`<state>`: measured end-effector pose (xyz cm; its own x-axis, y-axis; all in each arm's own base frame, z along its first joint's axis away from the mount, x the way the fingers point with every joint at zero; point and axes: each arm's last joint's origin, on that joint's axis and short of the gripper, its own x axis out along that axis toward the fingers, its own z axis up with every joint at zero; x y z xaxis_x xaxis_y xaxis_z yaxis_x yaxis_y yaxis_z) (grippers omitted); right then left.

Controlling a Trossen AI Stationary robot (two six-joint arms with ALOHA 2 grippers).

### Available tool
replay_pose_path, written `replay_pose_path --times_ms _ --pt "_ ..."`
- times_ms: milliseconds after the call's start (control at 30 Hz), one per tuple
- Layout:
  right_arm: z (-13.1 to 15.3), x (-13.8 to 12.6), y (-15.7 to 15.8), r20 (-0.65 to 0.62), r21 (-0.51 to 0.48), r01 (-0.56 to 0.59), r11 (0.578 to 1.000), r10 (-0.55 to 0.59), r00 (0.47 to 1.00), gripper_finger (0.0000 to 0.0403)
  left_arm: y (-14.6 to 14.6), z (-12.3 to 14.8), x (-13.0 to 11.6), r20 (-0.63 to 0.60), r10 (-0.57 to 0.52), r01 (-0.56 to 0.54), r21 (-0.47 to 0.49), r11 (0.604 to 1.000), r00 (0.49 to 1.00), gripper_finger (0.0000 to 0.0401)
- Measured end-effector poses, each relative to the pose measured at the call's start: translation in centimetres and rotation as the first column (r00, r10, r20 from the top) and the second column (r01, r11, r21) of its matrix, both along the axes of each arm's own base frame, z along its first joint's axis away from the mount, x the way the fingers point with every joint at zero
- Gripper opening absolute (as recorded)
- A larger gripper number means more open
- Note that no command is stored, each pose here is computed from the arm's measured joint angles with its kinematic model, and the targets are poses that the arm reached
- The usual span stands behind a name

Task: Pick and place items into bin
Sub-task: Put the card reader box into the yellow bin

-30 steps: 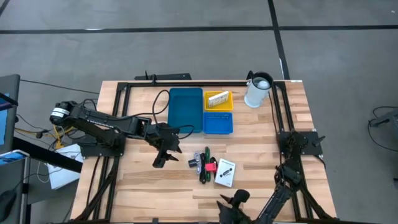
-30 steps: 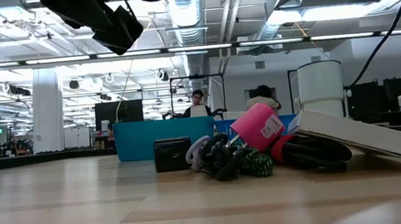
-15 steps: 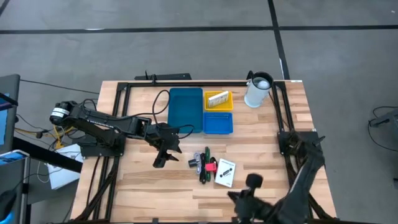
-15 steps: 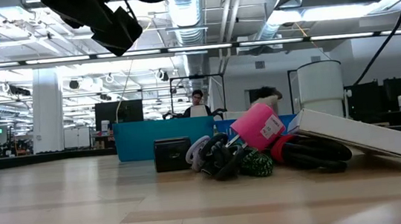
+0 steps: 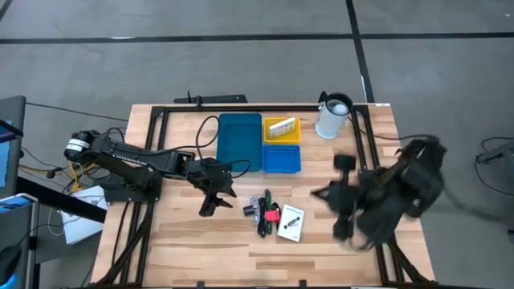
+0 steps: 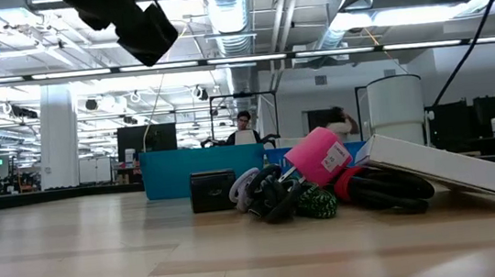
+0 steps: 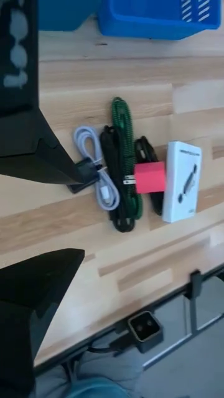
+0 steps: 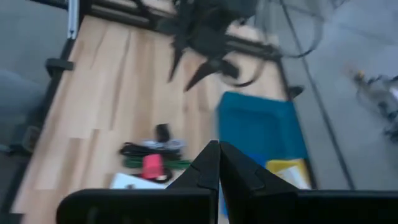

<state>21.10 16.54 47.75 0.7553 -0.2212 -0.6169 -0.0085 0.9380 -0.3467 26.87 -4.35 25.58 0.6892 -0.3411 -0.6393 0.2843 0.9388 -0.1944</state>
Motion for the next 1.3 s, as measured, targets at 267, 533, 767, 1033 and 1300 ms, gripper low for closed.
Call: replay_pose_path --times_ms 267,533,767,1033,1300 --pt "3.4 -4.1 -7.4 0.047 0.047 -0.015 0.999 0.012 0.999 0.0003 -1.5 0.6 0.2 0.08 -0.049 0.051 -0.017 0.999 0.996 0.0169" --pt "-0.1 -7.5 -10.3 0.033 0.136 0.061 0.989 -0.066 0.997 0.0001 -3.3 1.3 0.3 0.176 -0.077 0.078 -0.003 0.997 0.981 0.0169" --pt "-9.2 -7.2 -9.4 0.161 0.234 0.195 0.953 -0.235 0.958 0.0001 -3.5 1.5 0.4 0.209 -0.069 0.059 0.053 0.997 0.975 0.0169" --pt "-17.3 -7.0 -7.8 0.28 0.298 0.266 0.917 -0.35 0.894 0.0002 -3.6 1.5 0.4 0.222 -0.083 0.07 0.064 0.996 0.971 0.0169" --pt "-19.2 -5.7 -7.3 0.2 0.26 0.249 0.933 -0.304 0.931 0.0001 -3.6 1.6 0.4 0.239 -0.097 0.079 0.081 0.994 0.966 0.0169"
